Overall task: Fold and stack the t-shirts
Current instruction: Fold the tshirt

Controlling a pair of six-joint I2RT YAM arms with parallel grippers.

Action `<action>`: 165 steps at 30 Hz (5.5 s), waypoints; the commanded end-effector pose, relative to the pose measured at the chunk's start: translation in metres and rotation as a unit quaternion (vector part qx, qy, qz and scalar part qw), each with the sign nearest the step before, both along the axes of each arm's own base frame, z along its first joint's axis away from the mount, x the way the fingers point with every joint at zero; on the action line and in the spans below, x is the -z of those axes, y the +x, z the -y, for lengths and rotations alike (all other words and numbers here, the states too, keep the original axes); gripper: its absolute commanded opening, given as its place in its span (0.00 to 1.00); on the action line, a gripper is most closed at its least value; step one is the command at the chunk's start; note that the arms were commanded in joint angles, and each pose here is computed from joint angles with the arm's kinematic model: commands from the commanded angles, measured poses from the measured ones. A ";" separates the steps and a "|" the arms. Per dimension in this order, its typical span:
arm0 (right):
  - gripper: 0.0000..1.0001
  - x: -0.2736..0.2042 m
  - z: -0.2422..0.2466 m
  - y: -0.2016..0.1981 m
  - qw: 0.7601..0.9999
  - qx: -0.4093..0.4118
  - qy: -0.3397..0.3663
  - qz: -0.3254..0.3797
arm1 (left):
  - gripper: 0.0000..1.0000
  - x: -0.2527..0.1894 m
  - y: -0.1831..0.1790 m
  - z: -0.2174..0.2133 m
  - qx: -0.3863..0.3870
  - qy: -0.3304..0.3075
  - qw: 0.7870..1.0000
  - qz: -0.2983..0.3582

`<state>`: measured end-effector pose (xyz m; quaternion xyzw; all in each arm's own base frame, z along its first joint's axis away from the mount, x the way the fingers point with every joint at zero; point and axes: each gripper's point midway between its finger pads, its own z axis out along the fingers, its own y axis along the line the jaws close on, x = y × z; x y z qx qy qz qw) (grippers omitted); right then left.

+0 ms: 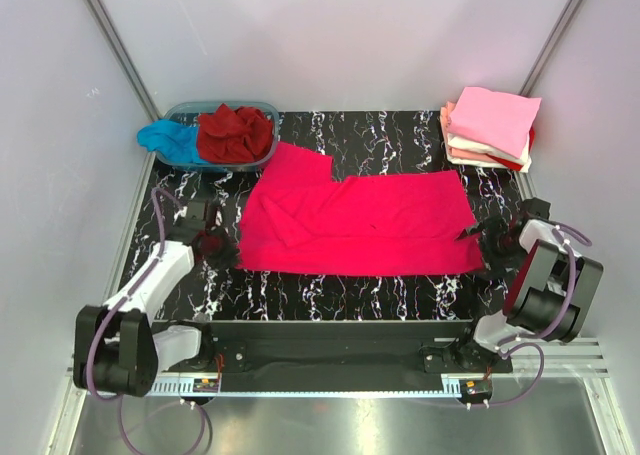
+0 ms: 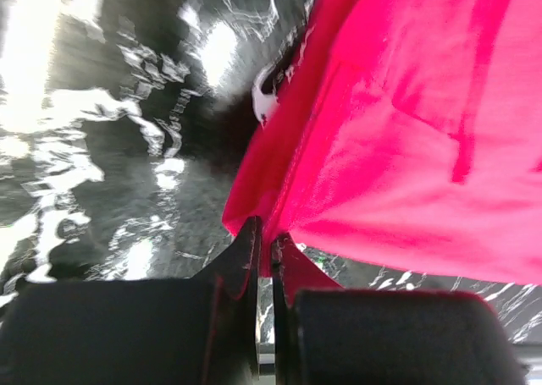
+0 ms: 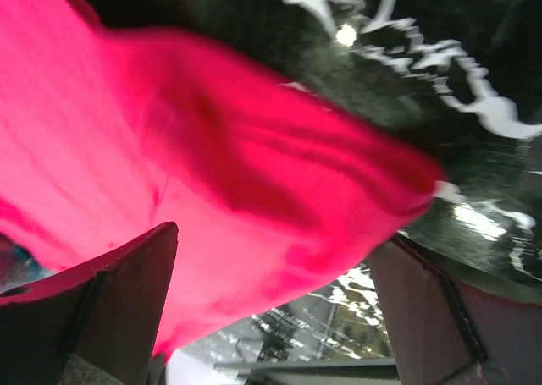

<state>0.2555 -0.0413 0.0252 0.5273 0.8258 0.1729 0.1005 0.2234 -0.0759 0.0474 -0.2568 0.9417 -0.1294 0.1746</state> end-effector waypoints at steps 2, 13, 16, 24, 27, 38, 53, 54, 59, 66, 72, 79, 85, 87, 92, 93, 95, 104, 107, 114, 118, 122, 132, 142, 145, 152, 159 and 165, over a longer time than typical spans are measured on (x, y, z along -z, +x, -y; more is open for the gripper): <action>1.00 0.009 0.027 -0.015 0.996 0.025 -0.080 -0.026 | 0.00 -0.031 0.001 -0.017 -0.015 0.024 0.999 0.025; 1.00 -0.046 0.027 -0.023 0.989 0.089 -0.111 0.050 | 0.63 -0.039 -0.033 0.009 0.006 -0.058 0.998 -0.006; 1.00 -0.042 0.007 -0.028 0.993 0.074 -0.071 0.065 | 0.79 -0.054 -0.025 0.007 0.010 -0.052 0.998 0.028; 0.94 -0.009 0.000 -0.032 0.997 0.055 -0.044 0.031 | 0.82 -0.032 -0.008 0.018 -0.004 -0.073 0.997 0.039; 0.91 -0.006 0.008 -0.026 0.997 0.059 -0.052 0.023 | 0.91 -0.015 -0.005 0.018 -0.018 -0.079 0.996 0.047; 0.42 0.023 0.019 -0.009 0.996 0.050 -0.061 0.031 | 0.53 0.020 0.013 0.020 -0.027 -0.078 0.996 0.035; 0.00 -0.049 0.035 -0.035 0.988 0.096 -0.123 0.018 | 0.09 -0.045 0.004 0.012 -0.021 -0.061 0.995 0.079; 0.00 -0.052 0.031 -0.042 0.988 0.096 -0.119 0.010 | 0.09 -0.047 -0.002 0.012 -0.021 -0.061 0.995 0.074; 0.00 -0.068 0.025 -0.052 0.986 0.117 -0.117 0.017 | 0.10 -0.052 -0.016 0.012 -0.018 -0.064 0.996 0.067; 0.01 -0.088 0.021 -0.073 0.981 0.143 -0.128 0.002 | 0.24 -0.066 -0.040 0.012 -0.008 -0.073 0.995 0.066; 1.00 -0.101 0.021 -0.076 0.979 0.155 -0.130 0.026 | 0.74 -0.105 -0.039 0.004 0.039 -0.034 0.993 0.102; 1.00 -0.113 0.008 -0.035 0.983 0.091 -0.092 0.133 | 0.73 -0.147 0.065 0.002 0.074 0.021 0.989 0.129; 1.00 -0.134 -0.047 0.012 0.968 -0.039 -0.060 0.242 | 0.67 -0.174 0.206 0.038 0.095 0.017 0.980 0.172; 1.00 -0.138 -0.060 0.020 0.957 -0.058 -0.065 0.277 | 0.66 -0.139 0.237 0.050 0.107 0.031 0.986 0.124; 0.99 -0.135 -0.082 0.014 0.921 -0.085 -0.060 0.376 | 0.66 -0.126 0.317 0.089 0.129 0.061 0.980 0.137; 0.99 -0.123 -0.087 0.007 0.919 -0.089 -0.053 0.380 | 0.66 -0.122 0.325 0.095 0.131 0.053 0.980 0.143; 0.99 -0.123 -0.097 0.006 0.902 -0.108 -0.043 0.416 | 0.64 -0.102 0.338 0.107 0.132 0.030 0.979 0.152; 0.98 -0.096 -0.113 -0.010 0.882 -0.116 -0.017 0.457 | 0.68 -0.030 0.356 0.146 0.166 0.008 0.974 0.153; 0.98 -0.095 -0.113 -0.006 0.880 -0.118 -0.013 0.460 | 0.75 -0.015 0.360 0.141 0.164 0.027 0.975 0.148; 0.98 -0.089 -0.113 -0.004 0.885 -0.114 -0.007 0.451 | 0.72 0.023 0.343 0.135 0.163 0.042 0.982 0.092; 0.98 -0.086 -0.113 -0.003 0.887 -0.113 -0.007 0.448 | 0.70 0.045 0.317 0.145 0.185 0.046 0.981 0.049; 0.99 -0.083 -0.113 -0.002 0.890 -0.112 -0.004 0.442 | 0.57 0.052 0.297 0.157 0.211 0.071 0.974 0.037; 0.99 -0.078 -0.112 0.000 0.897 -0.109 -0.001 0.429 | 0.19 0.060 0.273 0.157 0.222 0.126 0.967 0.026; 0.97 -0.105 -0.054 0.017 0.941 -0.030 -0.129 0.312 | 0.00 0.017 0.274 0.156 0.217 0.123 0.967 0.050; 0.95 -0.129 -0.022 0.043 0.943 -0.024 -0.203 0.264 | 0.00 -0.004 0.271 0.156 0.216 0.112 0.967 0.072; 0.83 -0.101 0.019 0.121 0.963 -0.066 -0.246 0.093 | 0.00 -0.031 0.251 0.154 0.218 0.093 0.968 0.086; 0.60 -0.068 0.033 0.172 0.964 -0.089 -0.241 0.060 | 0.00 -0.049 0.234 0.145 0.235 0.091 0.963 0.097; 0.56 -0.035 0.038 0.182 0.964 -0.102 -0.242 0.028 | 0.00 -0.048 0.231 0.144 0.236 0.089 0.963 0.093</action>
